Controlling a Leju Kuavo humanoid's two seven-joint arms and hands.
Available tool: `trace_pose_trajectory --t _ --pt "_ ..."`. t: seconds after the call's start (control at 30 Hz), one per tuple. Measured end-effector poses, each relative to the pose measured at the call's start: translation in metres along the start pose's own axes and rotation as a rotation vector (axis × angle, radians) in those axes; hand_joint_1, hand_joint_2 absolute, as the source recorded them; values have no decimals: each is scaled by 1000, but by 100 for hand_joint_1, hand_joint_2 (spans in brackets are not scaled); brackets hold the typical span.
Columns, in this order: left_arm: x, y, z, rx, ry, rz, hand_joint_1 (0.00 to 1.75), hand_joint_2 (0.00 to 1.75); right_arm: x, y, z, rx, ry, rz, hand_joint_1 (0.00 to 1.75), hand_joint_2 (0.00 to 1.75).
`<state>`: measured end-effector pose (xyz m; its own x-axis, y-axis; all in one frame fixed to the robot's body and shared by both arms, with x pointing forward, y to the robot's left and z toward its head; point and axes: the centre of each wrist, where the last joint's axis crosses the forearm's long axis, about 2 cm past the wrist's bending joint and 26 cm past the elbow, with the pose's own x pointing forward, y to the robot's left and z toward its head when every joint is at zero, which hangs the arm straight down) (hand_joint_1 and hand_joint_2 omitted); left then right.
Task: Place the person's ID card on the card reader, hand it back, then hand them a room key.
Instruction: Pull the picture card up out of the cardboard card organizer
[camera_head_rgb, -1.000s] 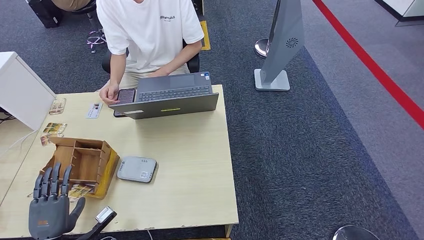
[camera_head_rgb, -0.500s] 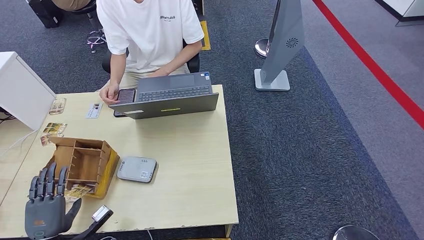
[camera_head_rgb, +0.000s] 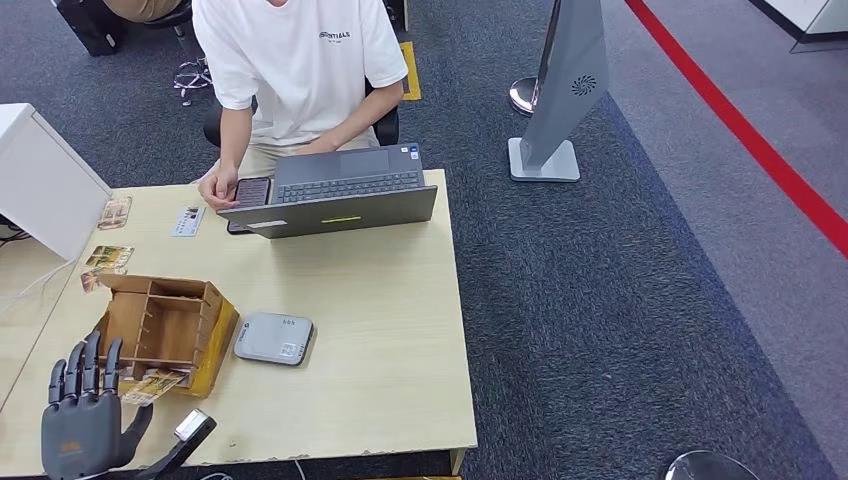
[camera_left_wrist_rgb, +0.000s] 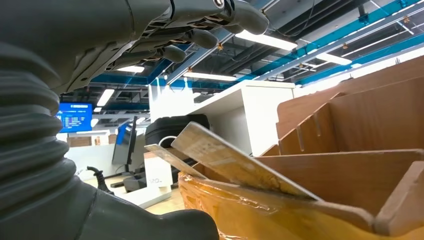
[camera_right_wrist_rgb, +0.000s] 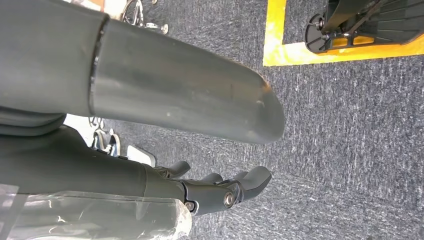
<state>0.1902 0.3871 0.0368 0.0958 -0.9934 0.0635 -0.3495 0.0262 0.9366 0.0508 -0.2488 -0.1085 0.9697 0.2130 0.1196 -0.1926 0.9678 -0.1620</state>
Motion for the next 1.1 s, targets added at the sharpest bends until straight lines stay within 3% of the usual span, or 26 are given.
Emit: trace_pose_trajectory --t 0.07,1.1 --pt "-1 -1 1 -5 5 1 175 175 0 0 0 0 0 0 0 0" --pt "-7 -12 5 -45 31 35 175 175 0 -1 0 -1 -5 5 0 0"
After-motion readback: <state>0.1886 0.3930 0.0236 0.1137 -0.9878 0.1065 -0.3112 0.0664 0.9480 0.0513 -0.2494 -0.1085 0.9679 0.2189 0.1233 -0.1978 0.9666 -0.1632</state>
